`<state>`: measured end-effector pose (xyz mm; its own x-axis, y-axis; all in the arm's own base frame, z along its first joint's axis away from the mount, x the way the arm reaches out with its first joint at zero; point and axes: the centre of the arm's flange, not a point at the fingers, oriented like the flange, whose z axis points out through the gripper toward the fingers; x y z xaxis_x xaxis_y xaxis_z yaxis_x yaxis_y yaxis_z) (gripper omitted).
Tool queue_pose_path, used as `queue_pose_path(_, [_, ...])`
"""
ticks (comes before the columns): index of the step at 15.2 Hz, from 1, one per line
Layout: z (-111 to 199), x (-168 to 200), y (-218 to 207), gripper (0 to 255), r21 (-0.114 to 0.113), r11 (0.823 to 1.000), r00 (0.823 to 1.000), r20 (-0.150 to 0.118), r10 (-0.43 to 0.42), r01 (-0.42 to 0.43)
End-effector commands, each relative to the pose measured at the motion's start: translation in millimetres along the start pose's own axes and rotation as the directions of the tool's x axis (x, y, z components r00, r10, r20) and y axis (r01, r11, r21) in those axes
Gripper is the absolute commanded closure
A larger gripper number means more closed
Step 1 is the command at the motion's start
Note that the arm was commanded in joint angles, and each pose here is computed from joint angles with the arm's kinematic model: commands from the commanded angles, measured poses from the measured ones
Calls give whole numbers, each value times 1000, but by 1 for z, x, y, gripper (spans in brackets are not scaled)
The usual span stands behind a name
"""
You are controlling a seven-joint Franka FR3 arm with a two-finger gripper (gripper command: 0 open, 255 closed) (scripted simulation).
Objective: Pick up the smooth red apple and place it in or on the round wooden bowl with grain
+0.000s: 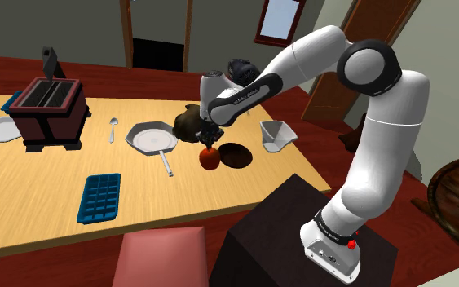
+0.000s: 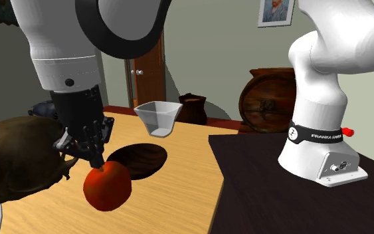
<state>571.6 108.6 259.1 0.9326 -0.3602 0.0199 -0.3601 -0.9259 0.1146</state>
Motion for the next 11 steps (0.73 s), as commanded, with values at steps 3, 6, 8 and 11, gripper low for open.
queue_pose_path(3, [-20, 1, 3, 255, 0, 1000, 1000, 0, 0, 0])
queue_pose_path(6, [-36, 1, 5, 255, 0, 1000, 1000, 0, 0, 0])
queue_pose_path(8, [-46, 1, 6, 255, 0, 1000, 1000, 0, 0, 0])
queue_pose_path(11, [-62, 2, 8, 255, 0, 1000, 1000, 0, 0, 0])
